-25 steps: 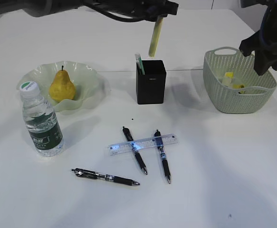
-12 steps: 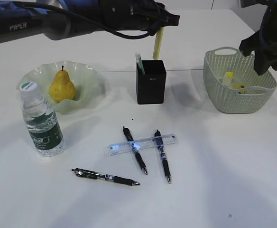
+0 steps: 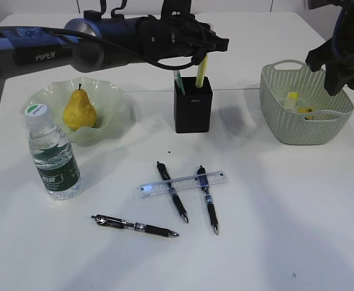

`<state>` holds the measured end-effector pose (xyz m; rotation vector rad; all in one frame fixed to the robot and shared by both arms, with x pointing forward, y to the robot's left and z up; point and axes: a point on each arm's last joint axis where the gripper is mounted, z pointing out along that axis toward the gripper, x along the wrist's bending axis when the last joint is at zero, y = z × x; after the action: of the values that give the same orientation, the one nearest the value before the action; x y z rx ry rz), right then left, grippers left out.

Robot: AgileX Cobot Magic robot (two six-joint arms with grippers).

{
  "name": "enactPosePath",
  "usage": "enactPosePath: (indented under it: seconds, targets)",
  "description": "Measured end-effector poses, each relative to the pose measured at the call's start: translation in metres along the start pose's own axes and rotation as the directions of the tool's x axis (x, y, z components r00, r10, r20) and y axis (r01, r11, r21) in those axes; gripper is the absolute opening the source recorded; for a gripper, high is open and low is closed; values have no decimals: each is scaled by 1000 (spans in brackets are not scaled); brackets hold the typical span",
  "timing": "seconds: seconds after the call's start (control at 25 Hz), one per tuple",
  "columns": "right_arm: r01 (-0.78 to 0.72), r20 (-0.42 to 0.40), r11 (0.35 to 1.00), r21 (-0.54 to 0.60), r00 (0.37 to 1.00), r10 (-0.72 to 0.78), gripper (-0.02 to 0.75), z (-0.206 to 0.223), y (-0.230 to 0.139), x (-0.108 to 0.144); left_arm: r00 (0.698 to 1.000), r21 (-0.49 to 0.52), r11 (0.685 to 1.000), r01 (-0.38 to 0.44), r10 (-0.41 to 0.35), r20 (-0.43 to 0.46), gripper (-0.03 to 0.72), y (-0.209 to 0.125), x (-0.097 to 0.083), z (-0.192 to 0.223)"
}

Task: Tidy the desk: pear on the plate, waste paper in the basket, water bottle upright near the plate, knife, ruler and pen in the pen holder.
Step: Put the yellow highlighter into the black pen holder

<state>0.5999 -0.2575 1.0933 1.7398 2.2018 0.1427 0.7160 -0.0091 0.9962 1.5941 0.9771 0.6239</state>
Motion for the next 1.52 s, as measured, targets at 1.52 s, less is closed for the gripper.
enactPosePath:
  seconds: [1.52]
  targets:
    - [0,0,1000,-10,1000,0,261,0,1,0,1000,62,998,0,0,0,122,-24,2,9]
